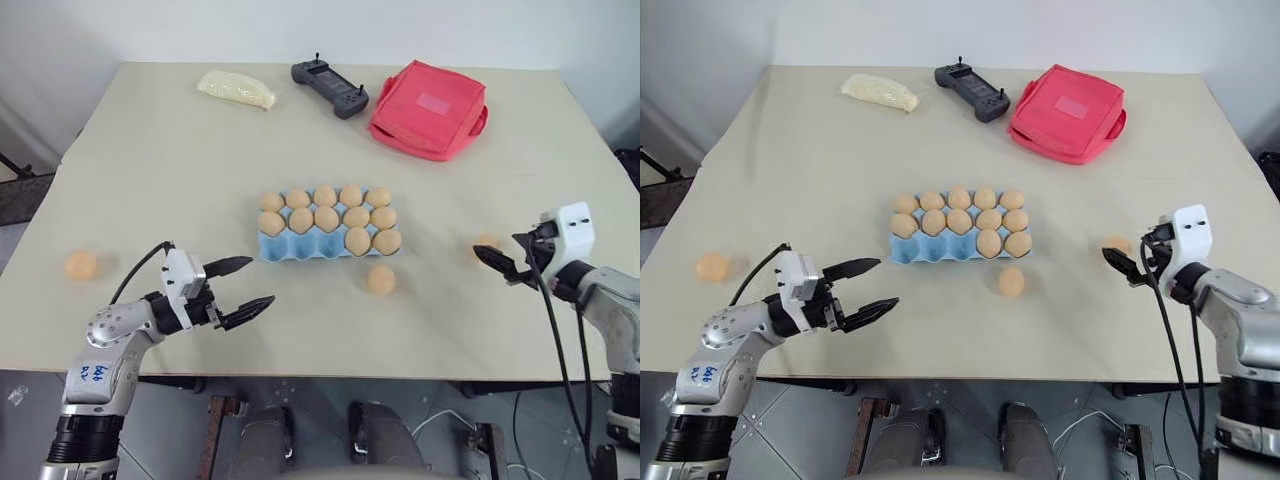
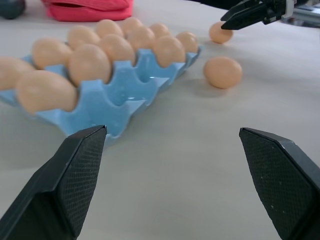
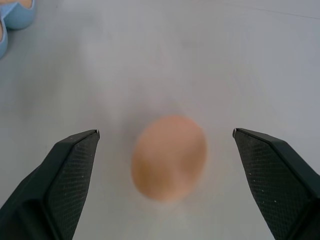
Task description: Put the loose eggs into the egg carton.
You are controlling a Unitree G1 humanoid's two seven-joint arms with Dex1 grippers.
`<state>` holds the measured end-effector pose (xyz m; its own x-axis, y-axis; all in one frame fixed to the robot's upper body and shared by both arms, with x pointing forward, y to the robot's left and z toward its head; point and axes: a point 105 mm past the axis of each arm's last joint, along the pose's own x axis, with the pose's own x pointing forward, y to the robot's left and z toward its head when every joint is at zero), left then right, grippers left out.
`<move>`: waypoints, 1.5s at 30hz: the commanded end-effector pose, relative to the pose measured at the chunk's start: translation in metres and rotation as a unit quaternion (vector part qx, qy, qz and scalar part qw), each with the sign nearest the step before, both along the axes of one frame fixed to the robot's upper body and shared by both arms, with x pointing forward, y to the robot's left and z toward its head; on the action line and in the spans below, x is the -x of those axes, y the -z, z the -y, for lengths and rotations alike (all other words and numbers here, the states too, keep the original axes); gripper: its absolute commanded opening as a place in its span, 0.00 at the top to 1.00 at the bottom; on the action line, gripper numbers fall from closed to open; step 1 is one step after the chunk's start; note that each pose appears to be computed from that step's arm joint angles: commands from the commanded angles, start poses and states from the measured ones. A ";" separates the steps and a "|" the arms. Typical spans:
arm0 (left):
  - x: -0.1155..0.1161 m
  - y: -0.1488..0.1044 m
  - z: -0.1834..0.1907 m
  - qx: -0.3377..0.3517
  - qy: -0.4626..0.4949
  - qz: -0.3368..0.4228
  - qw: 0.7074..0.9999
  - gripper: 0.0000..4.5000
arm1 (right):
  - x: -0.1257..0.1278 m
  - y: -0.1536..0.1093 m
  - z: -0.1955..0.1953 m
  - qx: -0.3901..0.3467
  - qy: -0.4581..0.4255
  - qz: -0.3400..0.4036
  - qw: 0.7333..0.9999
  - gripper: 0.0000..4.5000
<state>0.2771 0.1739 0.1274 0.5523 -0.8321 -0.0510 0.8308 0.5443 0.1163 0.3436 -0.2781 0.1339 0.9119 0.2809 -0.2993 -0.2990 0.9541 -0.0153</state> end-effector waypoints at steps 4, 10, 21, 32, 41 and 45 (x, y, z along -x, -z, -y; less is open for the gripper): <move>0.005 -0.011 -0.003 -0.007 -0.007 0.025 1.000 0.00 | -0.011 0.010 -0.006 0.016 -0.005 -0.007 1.000 0.09; 0.008 -0.010 -0.005 -0.006 -0.017 0.025 1.000 0.00 | -0.012 -0.016 -0.018 0.024 -0.027 0.029 0.999 0.54; 0.007 -0.003 -0.016 -0.004 -0.045 0.017 0.999 0.00 | -0.016 -0.088 -0.133 0.014 -0.210 0.115 0.971 0.62; -0.001 -0.011 -0.030 -0.005 -0.095 0.058 0.994 0.00 | -0.001 -0.071 -0.252 -0.020 -0.370 0.105 0.923 0.62; 0.001 -0.015 -0.030 -0.005 -0.106 0.073 0.992 0.00 | 0.004 -0.047 -0.268 -0.016 -0.395 0.076 0.915 0.46; 0.002 -0.015 -0.029 -0.005 -0.105 0.072 0.992 0.00 | 0.005 -0.045 -0.268 -0.013 -0.397 0.076 0.915 0.20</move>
